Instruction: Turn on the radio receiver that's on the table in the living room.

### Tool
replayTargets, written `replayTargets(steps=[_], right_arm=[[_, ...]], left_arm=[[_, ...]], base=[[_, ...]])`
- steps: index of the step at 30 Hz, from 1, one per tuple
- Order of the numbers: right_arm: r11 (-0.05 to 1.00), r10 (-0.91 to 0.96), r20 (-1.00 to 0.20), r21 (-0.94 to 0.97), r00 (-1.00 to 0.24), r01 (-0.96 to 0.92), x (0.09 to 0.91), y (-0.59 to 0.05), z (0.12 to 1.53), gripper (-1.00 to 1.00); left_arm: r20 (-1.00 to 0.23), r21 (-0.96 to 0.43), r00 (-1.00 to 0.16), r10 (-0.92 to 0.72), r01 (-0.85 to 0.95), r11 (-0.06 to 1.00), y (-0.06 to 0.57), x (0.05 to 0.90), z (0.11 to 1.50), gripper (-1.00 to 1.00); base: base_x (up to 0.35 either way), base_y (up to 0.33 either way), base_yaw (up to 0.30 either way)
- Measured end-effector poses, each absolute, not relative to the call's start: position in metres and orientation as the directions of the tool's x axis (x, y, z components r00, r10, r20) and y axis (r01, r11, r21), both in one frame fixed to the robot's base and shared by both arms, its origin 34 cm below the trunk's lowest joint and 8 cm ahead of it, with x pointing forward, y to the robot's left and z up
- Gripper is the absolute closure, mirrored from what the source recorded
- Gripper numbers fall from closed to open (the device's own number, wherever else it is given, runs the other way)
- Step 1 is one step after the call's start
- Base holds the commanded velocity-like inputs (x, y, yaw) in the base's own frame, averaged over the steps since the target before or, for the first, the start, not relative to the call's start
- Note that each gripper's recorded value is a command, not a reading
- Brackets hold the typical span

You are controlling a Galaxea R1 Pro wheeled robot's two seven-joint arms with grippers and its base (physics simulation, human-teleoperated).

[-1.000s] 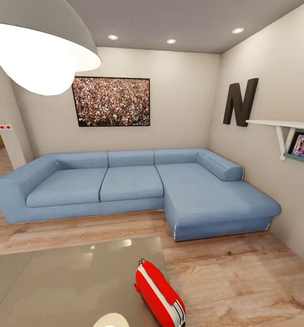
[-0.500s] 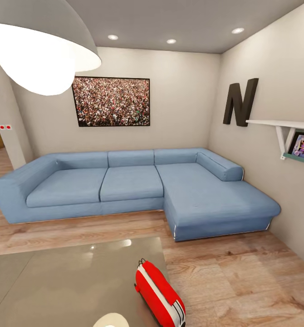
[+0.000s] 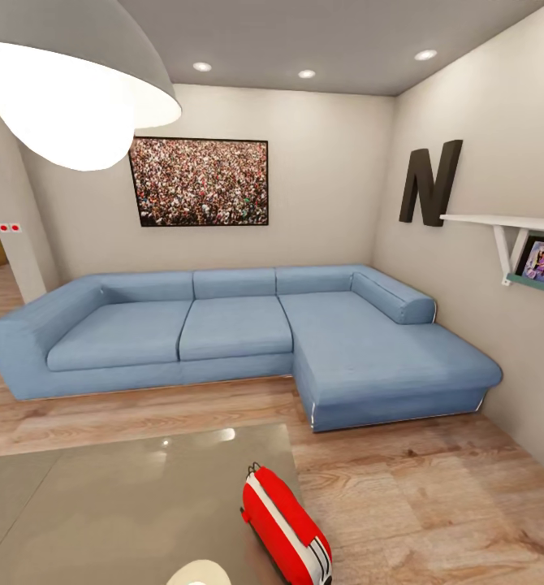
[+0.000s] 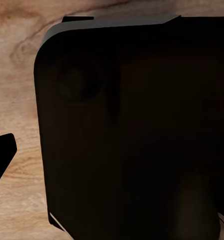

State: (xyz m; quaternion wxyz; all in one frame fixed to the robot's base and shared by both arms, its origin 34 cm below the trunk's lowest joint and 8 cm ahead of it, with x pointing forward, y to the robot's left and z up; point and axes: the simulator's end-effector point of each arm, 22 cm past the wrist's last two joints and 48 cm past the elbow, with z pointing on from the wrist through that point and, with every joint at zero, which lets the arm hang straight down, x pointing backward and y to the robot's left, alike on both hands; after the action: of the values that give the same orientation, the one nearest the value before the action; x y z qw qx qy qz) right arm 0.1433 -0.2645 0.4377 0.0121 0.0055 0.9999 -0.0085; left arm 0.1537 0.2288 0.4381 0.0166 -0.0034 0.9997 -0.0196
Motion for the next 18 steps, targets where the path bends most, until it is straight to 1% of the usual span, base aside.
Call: replayTargets(steps=[18], right_arm=[[1.000,0.016,-0.024,-0.012,-1.000,0.017,0.144,-0.261,0.466,-1.00]], left_arm=[[-0.031,-0.040,-0.999,-0.008,-0.007,0.999,0.229,0.154,0.466,-1.00]], base=[[0.000,0.000,0.000]])
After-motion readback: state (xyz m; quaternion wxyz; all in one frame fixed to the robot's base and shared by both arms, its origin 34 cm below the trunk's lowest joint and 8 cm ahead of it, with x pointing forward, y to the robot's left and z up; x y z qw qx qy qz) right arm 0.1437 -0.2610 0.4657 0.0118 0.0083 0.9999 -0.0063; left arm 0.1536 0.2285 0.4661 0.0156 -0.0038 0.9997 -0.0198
